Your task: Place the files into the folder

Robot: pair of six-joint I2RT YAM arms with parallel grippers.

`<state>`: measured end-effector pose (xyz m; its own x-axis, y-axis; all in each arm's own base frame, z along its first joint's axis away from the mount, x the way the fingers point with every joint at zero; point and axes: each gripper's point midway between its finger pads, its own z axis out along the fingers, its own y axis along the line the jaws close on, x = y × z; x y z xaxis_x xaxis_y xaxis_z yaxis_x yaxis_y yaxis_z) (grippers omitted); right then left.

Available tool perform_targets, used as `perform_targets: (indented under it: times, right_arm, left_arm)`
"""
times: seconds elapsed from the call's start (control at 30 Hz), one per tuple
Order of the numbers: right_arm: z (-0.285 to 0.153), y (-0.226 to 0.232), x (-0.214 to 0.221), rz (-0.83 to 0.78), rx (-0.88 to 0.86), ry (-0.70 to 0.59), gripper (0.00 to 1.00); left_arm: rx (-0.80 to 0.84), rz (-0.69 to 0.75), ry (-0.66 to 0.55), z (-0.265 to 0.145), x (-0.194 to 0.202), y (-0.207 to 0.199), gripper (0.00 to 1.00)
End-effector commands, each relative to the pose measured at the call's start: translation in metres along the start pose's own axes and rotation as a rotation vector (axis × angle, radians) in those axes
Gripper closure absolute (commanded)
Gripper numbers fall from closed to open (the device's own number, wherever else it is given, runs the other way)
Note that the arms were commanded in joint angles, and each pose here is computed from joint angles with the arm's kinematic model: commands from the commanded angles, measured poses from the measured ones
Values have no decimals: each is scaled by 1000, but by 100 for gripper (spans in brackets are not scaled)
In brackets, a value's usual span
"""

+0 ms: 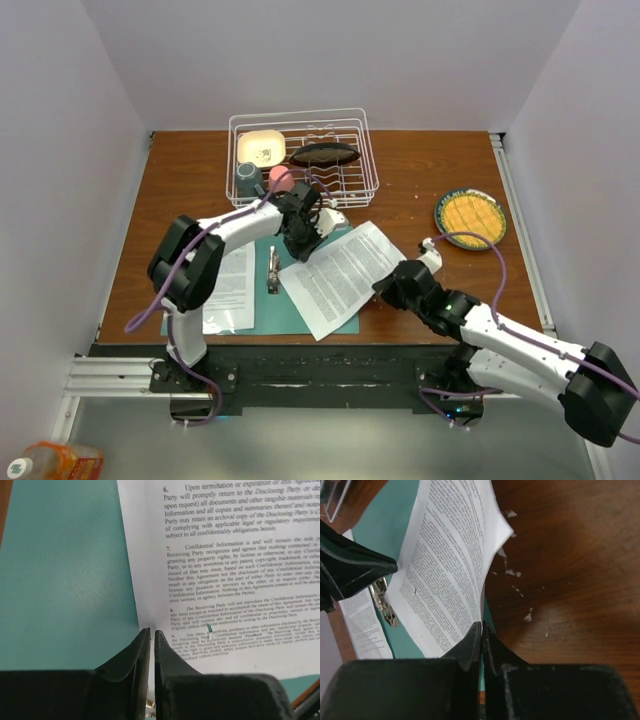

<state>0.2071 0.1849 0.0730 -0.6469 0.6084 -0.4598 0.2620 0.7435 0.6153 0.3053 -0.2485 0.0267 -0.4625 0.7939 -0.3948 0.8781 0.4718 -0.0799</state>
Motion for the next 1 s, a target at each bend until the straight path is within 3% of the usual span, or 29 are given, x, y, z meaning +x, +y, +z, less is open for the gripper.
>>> perform_targets:
  times: [0.0, 0.17, 0.2, 0.4, 0.77, 0.97]
  right_arm:
    - [-9, 13, -15, -167, 29, 1, 100]
    - [-15, 42, -15, -328, -62, 60, 100]
    - [-12, 43, -13, -352, -58, 79, 100]
    - [-18, 69, -16, -503, -115, 135, 100]
    - [-48, 92, -24, -664, -216, 199, 100]
    - [-55, 82, 5, -694, -281, 343, 100]
  left_arm:
    - [-57, 14, -150, -86, -41, 9, 86]
    - [-81, -64, -165, -120, -8, 33, 84]
    - [-92, -109, -148, -120, 14, 41, 84]
    - [-90, -223, -44, -86, 94, 48, 90]
    - [-71, -239, -42, -67, 106, 44, 94]
    - [-79, -237, -45, -63, 105, 48, 95]
